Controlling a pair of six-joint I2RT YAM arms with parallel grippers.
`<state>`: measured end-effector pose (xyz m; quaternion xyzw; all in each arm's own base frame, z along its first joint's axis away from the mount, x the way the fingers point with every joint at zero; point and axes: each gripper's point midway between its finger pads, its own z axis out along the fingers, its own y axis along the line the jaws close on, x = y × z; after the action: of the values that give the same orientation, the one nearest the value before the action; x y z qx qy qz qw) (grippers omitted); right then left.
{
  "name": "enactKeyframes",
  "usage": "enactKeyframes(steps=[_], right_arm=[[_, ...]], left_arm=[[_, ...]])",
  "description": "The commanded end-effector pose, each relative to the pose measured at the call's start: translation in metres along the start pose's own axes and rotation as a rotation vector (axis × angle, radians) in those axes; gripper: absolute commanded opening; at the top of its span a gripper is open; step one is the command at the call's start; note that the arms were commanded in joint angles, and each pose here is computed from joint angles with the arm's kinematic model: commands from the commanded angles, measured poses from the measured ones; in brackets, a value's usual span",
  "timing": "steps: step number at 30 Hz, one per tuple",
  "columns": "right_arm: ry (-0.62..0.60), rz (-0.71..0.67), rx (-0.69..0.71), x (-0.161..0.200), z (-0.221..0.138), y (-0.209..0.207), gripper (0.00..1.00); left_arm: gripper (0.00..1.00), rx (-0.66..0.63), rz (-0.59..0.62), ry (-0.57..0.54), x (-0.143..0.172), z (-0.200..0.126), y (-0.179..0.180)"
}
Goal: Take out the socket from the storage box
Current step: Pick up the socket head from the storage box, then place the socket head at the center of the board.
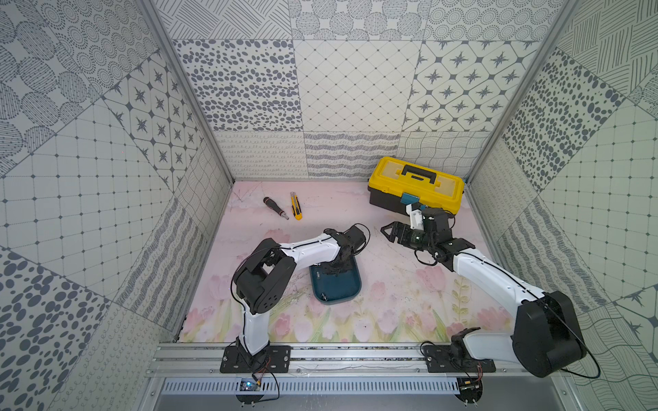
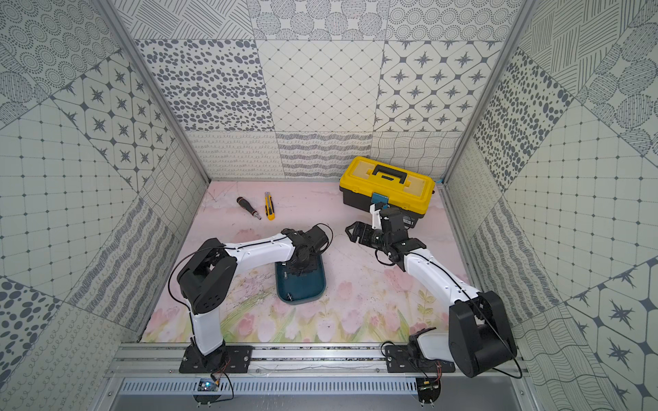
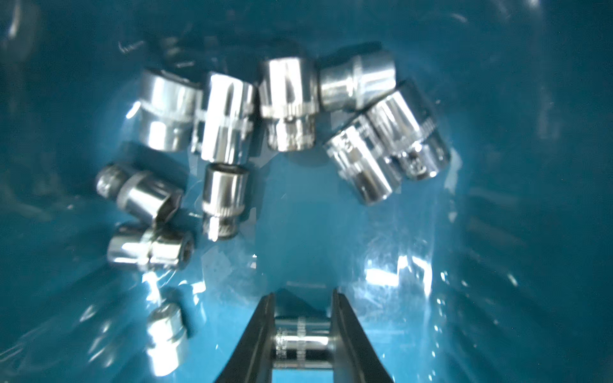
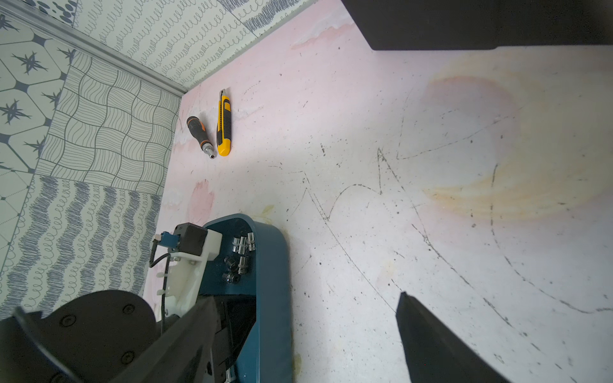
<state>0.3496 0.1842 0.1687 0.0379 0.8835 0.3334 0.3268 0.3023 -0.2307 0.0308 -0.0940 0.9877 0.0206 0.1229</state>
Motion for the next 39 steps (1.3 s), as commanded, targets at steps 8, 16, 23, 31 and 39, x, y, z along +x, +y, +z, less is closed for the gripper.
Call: enactKeyframes(steps=[8, 16, 23, 31, 39], right_arm=[[-0.03, -0.021, -0.049, -0.008, -0.001, 0.015, 0.9], [-0.011, -0.075, -0.063, -0.002, 0.006, 0.034, 0.89], [0.031, -0.11, -0.083, 0.014, 0.025, 0.054, 0.87], [0.095, -0.173, -0.071, 0.038, 0.048, 0.072, 0.81], [0.099, -0.275, -0.037, 0.047, 0.053, 0.089, 0.82]], left_arm=[[0.21, 0.026, 0.023, -0.056, -0.03, -0.073, 0.019], [0.2, 0.028, -0.105, -0.096, -0.072, -0.097, 0.077], [0.2, 0.03, -0.262, -0.052, -0.086, -0.064, 0.128], [0.2, 0.026, -0.365, -0.018, -0.097, -0.015, 0.148], [0.21, -0.006, -0.4, 0.008, -0.102, 0.021, 0.157]])
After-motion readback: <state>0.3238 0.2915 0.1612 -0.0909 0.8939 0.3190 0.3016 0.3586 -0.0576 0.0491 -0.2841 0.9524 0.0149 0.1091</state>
